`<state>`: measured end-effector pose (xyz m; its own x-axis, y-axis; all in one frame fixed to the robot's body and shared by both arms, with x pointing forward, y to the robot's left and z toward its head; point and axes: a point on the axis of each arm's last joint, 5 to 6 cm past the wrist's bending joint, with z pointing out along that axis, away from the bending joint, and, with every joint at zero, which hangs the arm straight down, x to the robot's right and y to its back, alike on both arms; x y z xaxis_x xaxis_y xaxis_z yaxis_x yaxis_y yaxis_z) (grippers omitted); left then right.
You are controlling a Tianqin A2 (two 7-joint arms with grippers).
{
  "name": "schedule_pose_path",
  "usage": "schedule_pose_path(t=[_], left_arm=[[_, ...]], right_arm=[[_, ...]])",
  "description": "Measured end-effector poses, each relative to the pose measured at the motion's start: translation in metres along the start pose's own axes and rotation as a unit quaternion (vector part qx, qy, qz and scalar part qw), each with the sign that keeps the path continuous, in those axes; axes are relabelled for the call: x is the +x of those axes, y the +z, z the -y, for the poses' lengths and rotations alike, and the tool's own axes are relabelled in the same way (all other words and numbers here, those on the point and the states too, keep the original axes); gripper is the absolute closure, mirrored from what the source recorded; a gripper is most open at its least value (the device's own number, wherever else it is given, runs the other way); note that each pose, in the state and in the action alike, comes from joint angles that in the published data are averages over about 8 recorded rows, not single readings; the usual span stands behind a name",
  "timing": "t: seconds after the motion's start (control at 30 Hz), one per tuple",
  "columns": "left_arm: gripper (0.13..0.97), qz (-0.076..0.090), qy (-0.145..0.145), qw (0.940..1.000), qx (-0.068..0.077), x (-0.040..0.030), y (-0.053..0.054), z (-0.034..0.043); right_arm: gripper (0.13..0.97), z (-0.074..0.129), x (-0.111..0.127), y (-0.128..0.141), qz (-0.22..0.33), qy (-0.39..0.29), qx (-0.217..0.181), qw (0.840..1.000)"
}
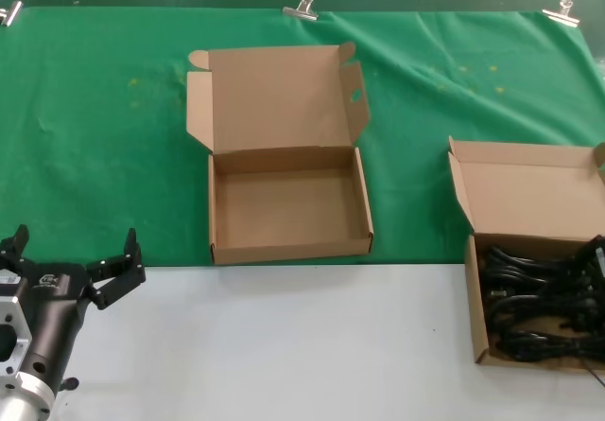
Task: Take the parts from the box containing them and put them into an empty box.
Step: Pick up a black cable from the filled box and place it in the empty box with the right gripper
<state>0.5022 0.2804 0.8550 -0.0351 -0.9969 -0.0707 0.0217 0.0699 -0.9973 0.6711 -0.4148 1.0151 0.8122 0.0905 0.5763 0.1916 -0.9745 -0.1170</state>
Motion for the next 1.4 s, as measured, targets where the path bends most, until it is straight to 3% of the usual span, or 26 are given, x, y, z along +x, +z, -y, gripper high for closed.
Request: schedule_pose_path(t=[0.37,0.5,0.77,1.4], left_arm=[[0.132,0.000,0.000,1.0000,0.000,0.0000,0.000,0.0000],[0.132,0.000,0.000,1.0000,0.000,0.0000,0.000,0.0000],[0.132,0.000,0.000,1.0000,0.000,0.0000,0.000,0.0000],[0.132,0.000,0.000,1.0000,0.000,0.0000,0.000,0.0000]], right_arm=[[0.784,0.005,0.004,0.007,0.003,-0.007,-0.003,1.000],[0.784,0.005,0.003,0.009,0.005,-0.006,-0.003,1.000],[0.891,0.005,0.003,0.009,0.004,0.001,-0.002,1.000],[0.935,0.009,0.011,-0.030,-0.022,0.017,0.011,1.000]])
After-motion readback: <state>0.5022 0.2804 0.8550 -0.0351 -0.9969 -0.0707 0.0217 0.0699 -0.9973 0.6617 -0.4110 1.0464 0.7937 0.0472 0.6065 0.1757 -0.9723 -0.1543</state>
